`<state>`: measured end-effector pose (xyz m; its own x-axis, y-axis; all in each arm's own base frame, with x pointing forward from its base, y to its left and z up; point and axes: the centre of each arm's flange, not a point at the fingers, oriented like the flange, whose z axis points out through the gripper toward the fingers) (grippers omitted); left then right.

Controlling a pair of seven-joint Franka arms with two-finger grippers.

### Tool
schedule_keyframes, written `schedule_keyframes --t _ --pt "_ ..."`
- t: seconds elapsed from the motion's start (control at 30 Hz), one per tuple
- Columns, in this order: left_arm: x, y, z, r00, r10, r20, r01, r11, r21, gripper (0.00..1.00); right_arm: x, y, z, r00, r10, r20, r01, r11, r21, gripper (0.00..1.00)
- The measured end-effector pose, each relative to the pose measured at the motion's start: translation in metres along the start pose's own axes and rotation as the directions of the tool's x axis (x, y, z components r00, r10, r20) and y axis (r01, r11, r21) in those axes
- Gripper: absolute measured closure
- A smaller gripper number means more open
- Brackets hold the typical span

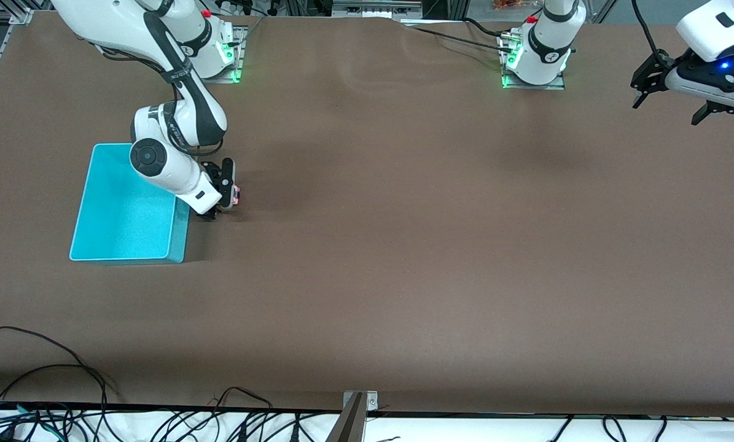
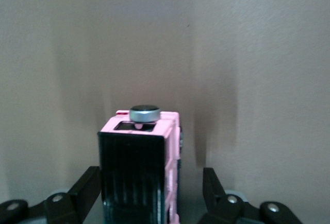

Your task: Wind and store pink jeep toy

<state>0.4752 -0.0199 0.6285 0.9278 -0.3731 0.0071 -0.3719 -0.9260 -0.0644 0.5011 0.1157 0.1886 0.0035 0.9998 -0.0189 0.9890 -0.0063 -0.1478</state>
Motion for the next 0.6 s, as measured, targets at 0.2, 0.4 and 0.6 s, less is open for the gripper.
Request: schedule_keyframes --t 0.2,0.4,0.6 --pt "-0.002 -0.014 0.007 0.996 -0.090 -0.005 0.089 0.994 -0.069 0.00 -0.002 -0.003 0.003 1.000 -0.001 0.001 0.001 1.000 0.004 0.40" --pt "0.000 -0.013 0.010 0.988 -0.151 0.003 0.151 0.986 -0.075 0.00 0.002 -0.002 -0.002 1.000 -0.007 -0.002 0.007 1.000 -0.006 0.48" --pt "0.002 -0.011 0.011 0.989 -0.150 0.006 0.150 0.986 -0.076 0.00 0.017 0.012 -0.027 1.000 -0.028 -0.010 0.028 0.999 -0.027 0.48"
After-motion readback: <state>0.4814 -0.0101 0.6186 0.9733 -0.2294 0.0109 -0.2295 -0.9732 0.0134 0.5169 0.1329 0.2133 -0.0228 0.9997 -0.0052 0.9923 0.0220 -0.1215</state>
